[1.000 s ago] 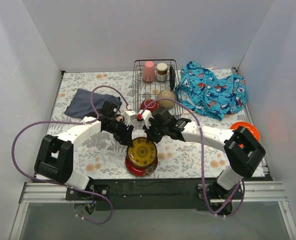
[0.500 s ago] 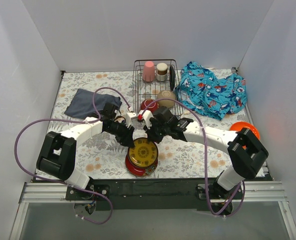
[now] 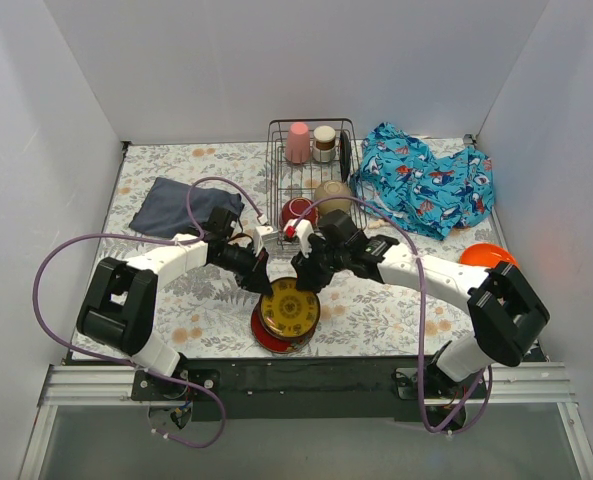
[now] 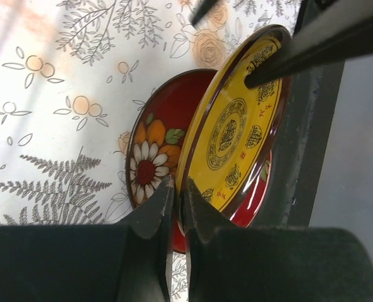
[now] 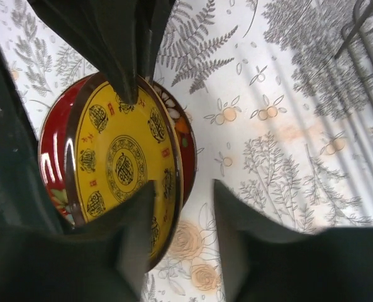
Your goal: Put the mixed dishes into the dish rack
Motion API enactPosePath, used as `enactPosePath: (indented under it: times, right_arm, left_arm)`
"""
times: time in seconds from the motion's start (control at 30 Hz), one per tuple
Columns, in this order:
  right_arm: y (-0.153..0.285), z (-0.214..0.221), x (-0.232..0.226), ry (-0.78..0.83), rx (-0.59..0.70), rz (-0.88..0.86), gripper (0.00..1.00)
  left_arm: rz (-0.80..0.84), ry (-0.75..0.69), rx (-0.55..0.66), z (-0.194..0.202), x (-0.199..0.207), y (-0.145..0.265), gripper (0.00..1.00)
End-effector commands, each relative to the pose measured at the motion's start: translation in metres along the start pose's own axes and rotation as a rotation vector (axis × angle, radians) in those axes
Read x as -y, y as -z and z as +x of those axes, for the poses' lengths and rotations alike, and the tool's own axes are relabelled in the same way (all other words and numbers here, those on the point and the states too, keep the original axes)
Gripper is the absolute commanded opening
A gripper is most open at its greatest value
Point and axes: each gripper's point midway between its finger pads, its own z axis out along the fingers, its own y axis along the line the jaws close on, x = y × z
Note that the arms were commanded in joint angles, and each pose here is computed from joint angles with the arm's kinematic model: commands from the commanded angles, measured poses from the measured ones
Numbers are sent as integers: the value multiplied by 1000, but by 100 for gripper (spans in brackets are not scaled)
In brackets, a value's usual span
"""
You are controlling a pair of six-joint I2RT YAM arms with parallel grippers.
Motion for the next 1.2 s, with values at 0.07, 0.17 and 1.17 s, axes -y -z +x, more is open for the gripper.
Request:
enactPosePath:
  times: [0.07, 0.17, 1.17]
  right_arm:
    - [9, 10, -11, -180, 15, -195, 57]
    - [9, 11, -16, -219, 22, -265, 48]
    - [194, -226, 175, -266, 630, 724, 1]
  left_arm:
    - [57, -93, 86, -25, 19, 11, 0]
    - [57, -79, 94, -28, 19, 11, 0]
    - [-698, 247, 626, -137, -131, 141, 0]
